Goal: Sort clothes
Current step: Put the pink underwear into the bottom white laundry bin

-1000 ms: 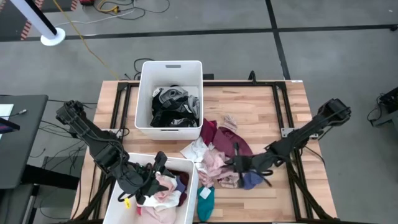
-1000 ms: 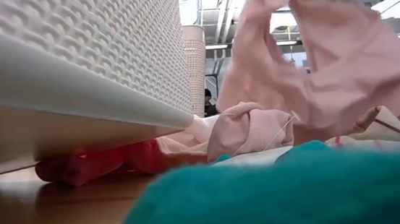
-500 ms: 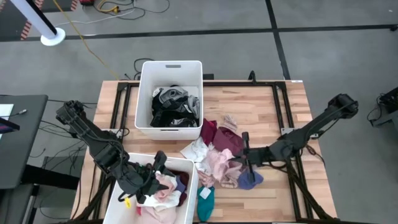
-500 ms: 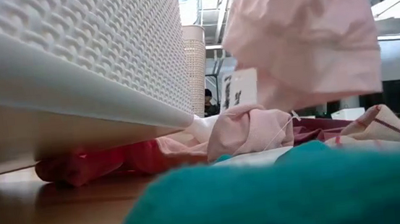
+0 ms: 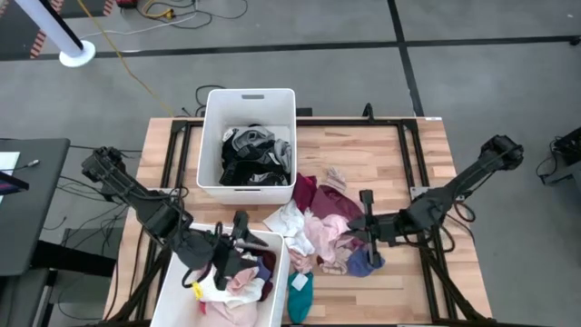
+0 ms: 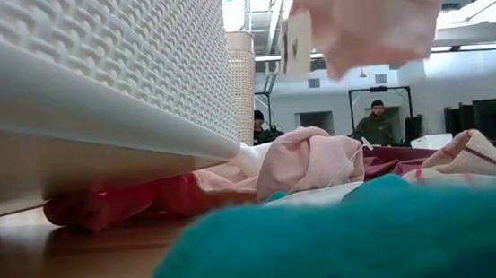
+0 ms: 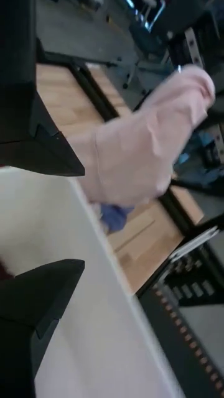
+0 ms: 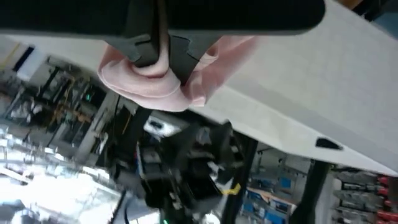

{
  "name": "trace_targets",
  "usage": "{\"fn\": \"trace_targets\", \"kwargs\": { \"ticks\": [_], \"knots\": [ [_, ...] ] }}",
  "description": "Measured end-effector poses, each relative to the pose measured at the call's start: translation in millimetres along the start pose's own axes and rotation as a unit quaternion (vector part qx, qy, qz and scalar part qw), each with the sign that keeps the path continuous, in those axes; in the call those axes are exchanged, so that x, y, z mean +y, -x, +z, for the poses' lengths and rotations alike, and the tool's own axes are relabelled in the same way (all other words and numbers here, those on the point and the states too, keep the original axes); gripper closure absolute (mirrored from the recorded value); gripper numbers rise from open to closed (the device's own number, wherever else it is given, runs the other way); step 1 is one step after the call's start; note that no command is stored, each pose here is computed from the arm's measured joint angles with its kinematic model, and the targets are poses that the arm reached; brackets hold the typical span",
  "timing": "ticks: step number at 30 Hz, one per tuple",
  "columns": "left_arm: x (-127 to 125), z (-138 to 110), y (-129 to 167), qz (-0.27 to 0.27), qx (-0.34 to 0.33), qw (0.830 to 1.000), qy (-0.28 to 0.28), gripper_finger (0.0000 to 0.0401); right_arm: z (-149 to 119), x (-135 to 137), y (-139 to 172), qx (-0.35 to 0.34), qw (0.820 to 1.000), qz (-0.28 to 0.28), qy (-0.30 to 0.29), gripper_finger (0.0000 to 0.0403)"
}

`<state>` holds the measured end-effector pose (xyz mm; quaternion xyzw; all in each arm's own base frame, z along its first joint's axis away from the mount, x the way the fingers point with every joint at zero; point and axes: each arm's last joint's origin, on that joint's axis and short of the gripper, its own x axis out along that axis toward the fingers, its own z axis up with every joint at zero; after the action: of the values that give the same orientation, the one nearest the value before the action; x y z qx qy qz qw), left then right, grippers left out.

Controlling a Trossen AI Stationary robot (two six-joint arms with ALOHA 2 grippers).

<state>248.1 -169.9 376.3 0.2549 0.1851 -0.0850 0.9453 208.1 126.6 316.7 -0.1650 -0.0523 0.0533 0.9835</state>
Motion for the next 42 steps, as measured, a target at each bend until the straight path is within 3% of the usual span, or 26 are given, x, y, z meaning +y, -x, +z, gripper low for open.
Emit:
{"fn": "trace_targets", "kwargs": {
  "ticks": [7, 17, 31, 35, 42],
  "knots": [
    [23.6, 7.3, -9.0, 0.045, -0.048, 0.997, 0.035, 0.0177, 30.3, -1.8, 0.5, -0.037, 0.999, 0.002, 0.039, 0.0398],
    [58.3, 10.8, -28.3, 0.019, -0.131, 0.986, 0.103, 0.0177, 66.2, -14.1, -0.7, -0.053, 0.997, -0.003, 0.058, 0.0398],
    [70.2, 7.8, -73.7, 0.049, -0.185, 0.975, 0.117, 0.0175, 91.8, -23.3, -2.7, -0.057, 0.996, -0.005, 0.069, 0.0398],
    [70.1, 5.3, -85.7, 0.064, -0.188, 0.973, 0.117, 0.0149, 92.3, -22.9, -3.7, -0.056, 0.996, -0.005, 0.071, 0.0398],
    [79.5, 5.6, -88.6, 0.086, -0.208, 0.966, 0.129, 0.0072, 90.7, -22.9, -4.3, -0.05, 0.996, -0.003, 0.075, 0.0398]
  ]
}}
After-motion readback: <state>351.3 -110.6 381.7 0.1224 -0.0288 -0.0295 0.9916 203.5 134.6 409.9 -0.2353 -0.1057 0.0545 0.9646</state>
